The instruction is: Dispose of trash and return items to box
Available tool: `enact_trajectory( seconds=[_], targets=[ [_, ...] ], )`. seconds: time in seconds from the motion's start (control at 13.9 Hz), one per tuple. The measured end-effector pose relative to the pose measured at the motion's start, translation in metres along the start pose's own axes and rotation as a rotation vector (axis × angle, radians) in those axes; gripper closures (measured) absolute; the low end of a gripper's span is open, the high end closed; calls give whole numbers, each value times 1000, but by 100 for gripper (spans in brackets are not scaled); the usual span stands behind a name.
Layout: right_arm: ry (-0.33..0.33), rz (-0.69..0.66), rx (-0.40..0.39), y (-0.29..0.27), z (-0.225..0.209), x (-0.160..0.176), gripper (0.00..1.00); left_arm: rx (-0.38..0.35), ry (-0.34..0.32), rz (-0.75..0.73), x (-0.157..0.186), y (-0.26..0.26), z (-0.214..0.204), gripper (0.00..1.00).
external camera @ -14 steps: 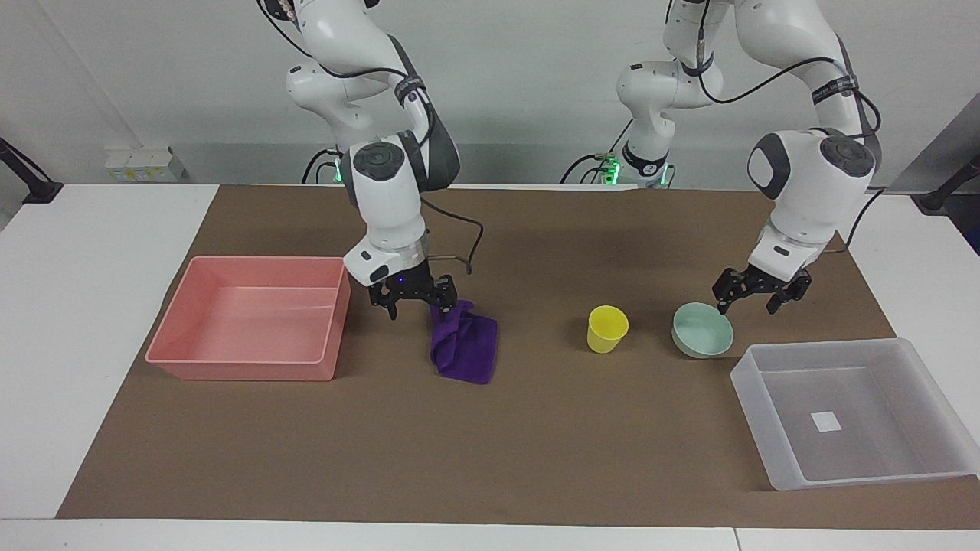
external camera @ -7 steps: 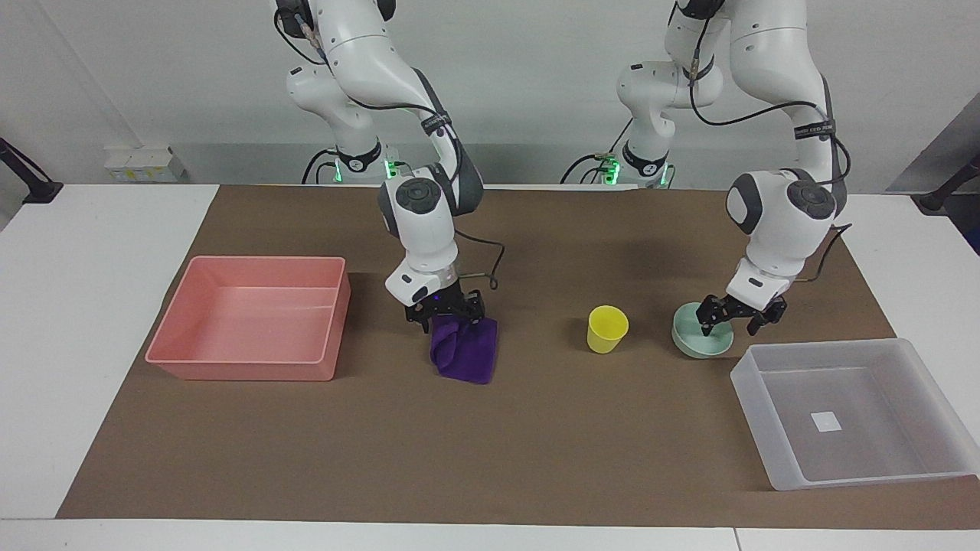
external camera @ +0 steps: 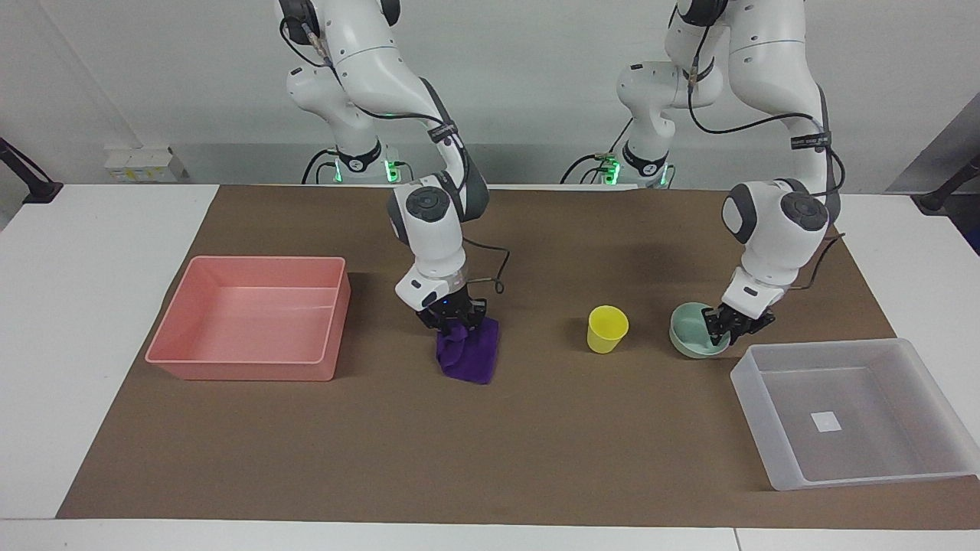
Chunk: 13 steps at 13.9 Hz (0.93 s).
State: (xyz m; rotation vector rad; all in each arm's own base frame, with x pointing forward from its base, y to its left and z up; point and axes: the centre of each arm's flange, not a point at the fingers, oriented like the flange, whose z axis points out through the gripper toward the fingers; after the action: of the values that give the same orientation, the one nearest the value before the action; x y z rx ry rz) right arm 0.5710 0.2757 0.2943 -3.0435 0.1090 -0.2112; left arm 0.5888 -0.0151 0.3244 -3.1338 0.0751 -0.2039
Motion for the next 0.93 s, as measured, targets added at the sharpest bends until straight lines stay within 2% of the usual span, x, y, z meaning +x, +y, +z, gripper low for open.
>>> enact_trajectory(
  seconds=[0.07, 0.14, 0.22, 0.36, 0.57, 0.79, 0.93],
  targets=[
    [-3, 12, -1, -1, 0, -1, 81, -2, 4, 3, 1, 2, -9, 95],
    [-8, 15, -3, -4, 0, -3, 90, -3, 1, 5, 0, 3, -20, 96],
    [-20, 14, -8, -6, -3, -5, 92, -4, -2, 4, 0, 2, -34, 97],
    [-33, 17, -13, -7, -21, -4, 92, -4, 0, -4, -2, -3, -65, 97],
    [-40, 51, -9, -7, -87, 2, 92, -1, 29, -33, 9, -20, -110, 97],
    [-42, 86, -9, -8, -153, 4, 92, 10, 75, -73, 32, -46, -129, 97],
    [-22, 82, -40, -8, -189, 7, 92, 23, 103, -117, 54, -77, -134, 97]
  ],
)
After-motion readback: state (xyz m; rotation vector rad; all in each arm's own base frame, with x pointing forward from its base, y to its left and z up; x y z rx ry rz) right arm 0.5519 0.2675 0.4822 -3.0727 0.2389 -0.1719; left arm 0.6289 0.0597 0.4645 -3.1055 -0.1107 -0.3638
